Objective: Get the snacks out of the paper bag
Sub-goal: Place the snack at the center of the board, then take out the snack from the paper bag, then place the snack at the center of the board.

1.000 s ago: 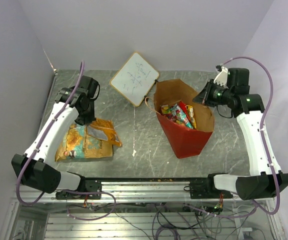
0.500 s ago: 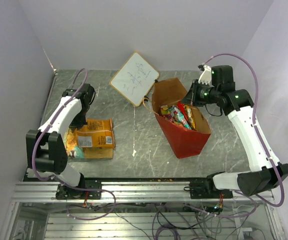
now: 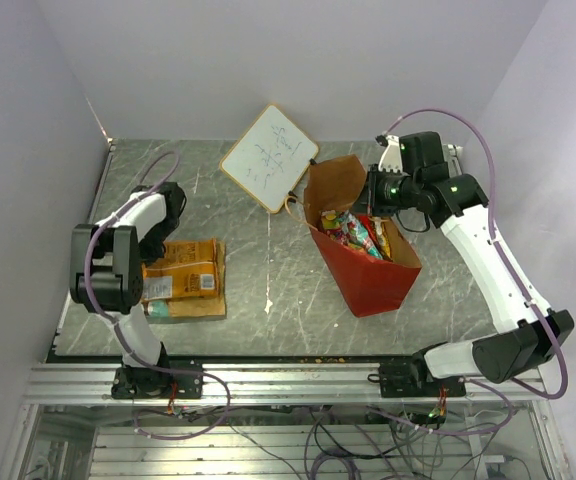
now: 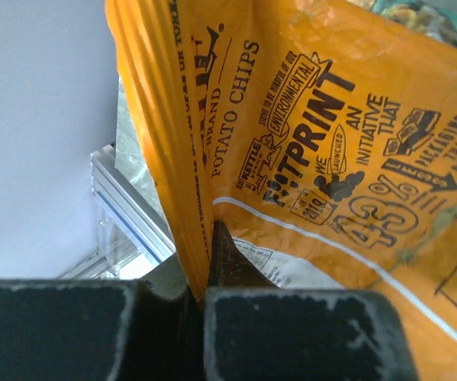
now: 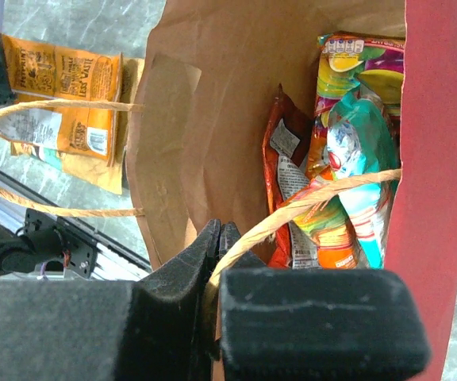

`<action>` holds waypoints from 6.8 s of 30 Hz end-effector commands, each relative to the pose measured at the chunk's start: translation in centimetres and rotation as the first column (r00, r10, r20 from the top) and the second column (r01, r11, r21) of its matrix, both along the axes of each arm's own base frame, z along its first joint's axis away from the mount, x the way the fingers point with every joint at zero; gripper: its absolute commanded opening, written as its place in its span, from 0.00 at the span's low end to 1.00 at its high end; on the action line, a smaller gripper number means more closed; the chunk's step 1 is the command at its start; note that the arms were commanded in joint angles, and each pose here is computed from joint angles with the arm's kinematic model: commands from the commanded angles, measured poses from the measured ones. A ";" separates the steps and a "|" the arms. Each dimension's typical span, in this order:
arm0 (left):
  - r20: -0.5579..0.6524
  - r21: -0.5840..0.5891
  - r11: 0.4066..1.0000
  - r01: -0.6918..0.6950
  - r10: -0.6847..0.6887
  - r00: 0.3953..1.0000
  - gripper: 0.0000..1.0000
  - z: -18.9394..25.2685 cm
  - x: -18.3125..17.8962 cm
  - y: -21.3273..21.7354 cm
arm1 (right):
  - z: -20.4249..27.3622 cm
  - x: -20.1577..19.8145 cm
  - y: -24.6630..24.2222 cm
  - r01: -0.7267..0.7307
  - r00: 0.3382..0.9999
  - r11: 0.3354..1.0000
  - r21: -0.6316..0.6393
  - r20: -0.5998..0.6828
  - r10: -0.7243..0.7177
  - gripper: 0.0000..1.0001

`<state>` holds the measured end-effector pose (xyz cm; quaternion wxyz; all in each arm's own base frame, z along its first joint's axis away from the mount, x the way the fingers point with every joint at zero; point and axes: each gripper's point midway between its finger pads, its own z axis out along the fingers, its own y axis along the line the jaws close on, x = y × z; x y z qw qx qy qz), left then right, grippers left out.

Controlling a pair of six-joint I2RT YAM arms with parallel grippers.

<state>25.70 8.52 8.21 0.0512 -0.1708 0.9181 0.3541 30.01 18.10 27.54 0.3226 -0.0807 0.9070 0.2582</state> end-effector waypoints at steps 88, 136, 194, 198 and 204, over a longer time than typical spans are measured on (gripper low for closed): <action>0.672 -0.710 0.293 0.640 0.010 0.740 0.81 11.5 3.9 -43.9 | 9.3 -2.6 3.6 -0.257 0.930 0.937 0.238 0.325 0.172 0.00; 0.805 -0.569 -0.101 0.816 0.132 0.578 0.07 29.5 4.5 -46.0 | 10.2 1.1 -7.0 0.248 0.895 0.955 -0.162 0.415 -0.162 0.00; 0.828 -0.251 0.960 -0.127 0.281 0.485 0.07 17.4 4.0 -3.5 | 9.1 0.8 -4.3 0.111 0.932 0.987 -0.120 0.357 -0.062 0.00; 0.829 -0.295 0.929 -0.222 0.365 0.424 0.07 16.0 5.3 -1.1 | 8.8 0.7 -3.9 0.094 0.938 0.990 -0.108 0.344 -0.051 0.00; 0.814 -0.364 0.889 -0.279 0.449 0.368 0.07 11.6 4.4 -0.2 | 8.2 0.6 -3.6 0.084 0.944 0.991 -0.103 0.328 -0.046 0.00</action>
